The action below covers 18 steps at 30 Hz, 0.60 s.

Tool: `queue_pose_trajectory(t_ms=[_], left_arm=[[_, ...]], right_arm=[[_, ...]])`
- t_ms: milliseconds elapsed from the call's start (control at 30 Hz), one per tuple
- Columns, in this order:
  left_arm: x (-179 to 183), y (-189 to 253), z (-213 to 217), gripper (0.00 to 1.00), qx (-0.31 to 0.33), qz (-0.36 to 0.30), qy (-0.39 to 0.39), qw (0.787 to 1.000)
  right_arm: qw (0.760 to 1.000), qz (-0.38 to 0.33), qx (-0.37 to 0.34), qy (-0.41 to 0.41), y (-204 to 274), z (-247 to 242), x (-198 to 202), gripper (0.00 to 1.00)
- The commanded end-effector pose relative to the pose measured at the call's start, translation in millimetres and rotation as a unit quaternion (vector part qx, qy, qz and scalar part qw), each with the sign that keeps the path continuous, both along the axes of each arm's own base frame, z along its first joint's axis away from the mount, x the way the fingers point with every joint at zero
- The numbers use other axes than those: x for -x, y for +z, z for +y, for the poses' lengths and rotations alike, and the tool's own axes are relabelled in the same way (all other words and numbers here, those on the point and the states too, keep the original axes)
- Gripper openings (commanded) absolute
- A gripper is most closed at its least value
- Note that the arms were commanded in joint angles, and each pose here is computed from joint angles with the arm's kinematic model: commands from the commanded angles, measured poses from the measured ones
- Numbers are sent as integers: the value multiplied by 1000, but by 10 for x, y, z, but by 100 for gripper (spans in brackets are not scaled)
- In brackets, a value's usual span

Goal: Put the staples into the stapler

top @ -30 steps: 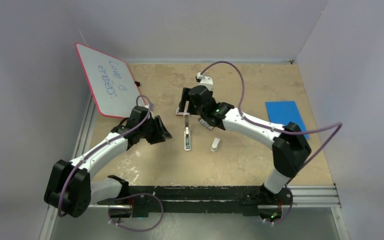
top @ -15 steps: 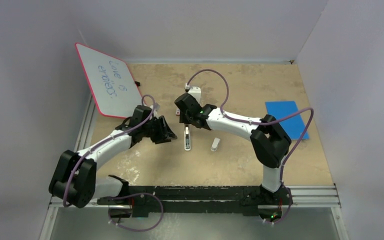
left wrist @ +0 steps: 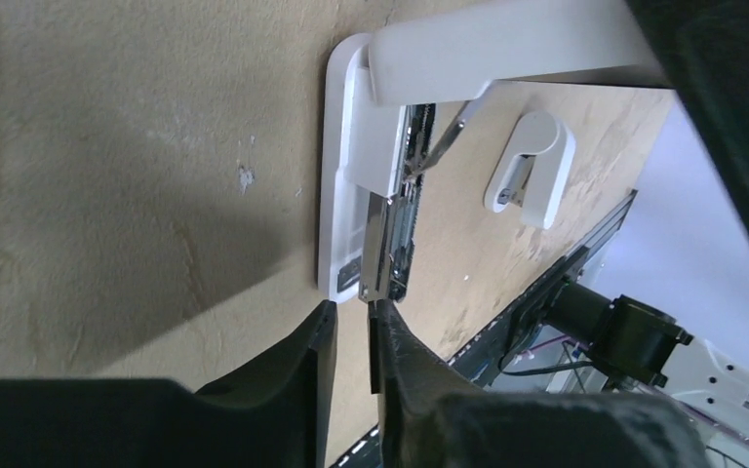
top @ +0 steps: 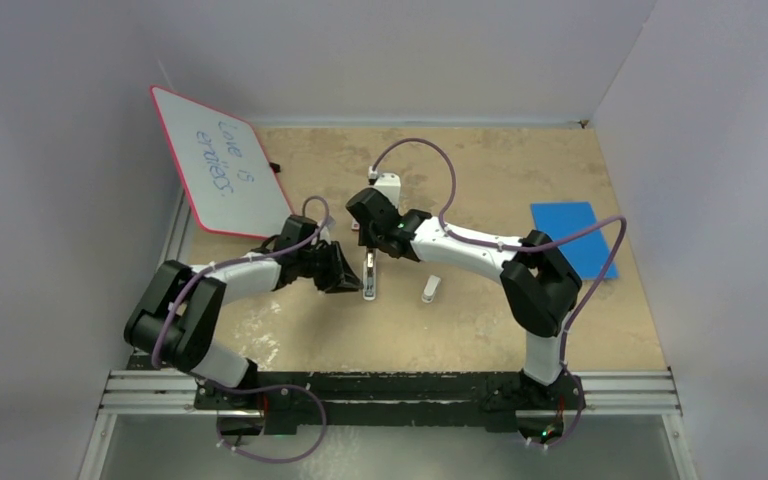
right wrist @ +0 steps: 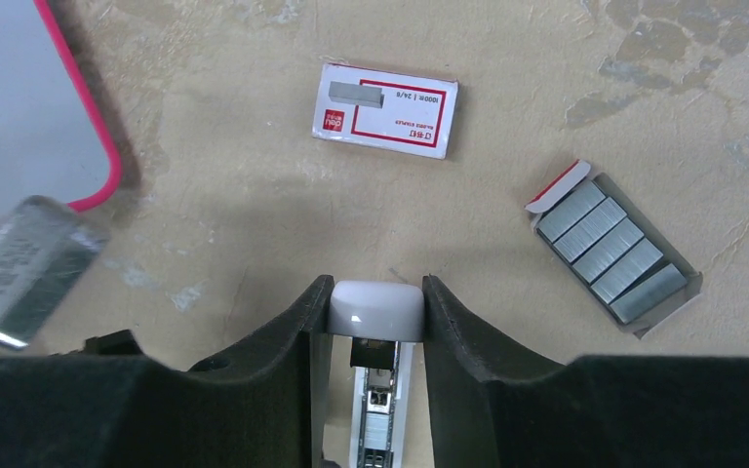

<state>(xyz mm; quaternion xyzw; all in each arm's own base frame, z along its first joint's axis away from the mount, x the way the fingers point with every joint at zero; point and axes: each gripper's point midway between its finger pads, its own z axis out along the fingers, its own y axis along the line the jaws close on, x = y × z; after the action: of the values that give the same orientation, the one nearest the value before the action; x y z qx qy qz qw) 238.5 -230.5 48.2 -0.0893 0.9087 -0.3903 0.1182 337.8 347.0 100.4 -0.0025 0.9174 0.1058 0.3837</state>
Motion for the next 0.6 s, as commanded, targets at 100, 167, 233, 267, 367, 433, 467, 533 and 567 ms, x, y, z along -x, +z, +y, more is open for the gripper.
queue_pose_trajectory(t_ms=[100,167,233,267,367,433,467,533,567], left_arm=[[-32,-127,-145,10,1,-5,-13,1000],[-50,-144,-137,9,-13,-9,-5,1000],[-71,-160,-130,8,-27,-16,0,1000],[-75,-181,-127,8,-33,-16,2,999],[-58,-286,-129,7,-46,-6,0,999],[-25,-363,-136,7,-53,3,-2,999],[-11,-409,-126,7,-60,9,0,998],[18,-481,-108,7,-66,17,2,998],[36,-520,-99,7,-69,22,3,997]], right_arm=[[999,-30,-34,10,283,111,-16,31],[999,-31,-36,10,289,110,-13,30],[999,-30,-39,13,292,118,0,30],[999,-30,-40,15,295,127,7,30],[998,-29,-43,20,287,148,28,29],[998,-28,-44,23,290,164,55,29],[998,-28,-44,25,288,175,70,29],[998,-26,-45,30,281,202,120,29],[998,-24,-44,31,263,213,150,29]])
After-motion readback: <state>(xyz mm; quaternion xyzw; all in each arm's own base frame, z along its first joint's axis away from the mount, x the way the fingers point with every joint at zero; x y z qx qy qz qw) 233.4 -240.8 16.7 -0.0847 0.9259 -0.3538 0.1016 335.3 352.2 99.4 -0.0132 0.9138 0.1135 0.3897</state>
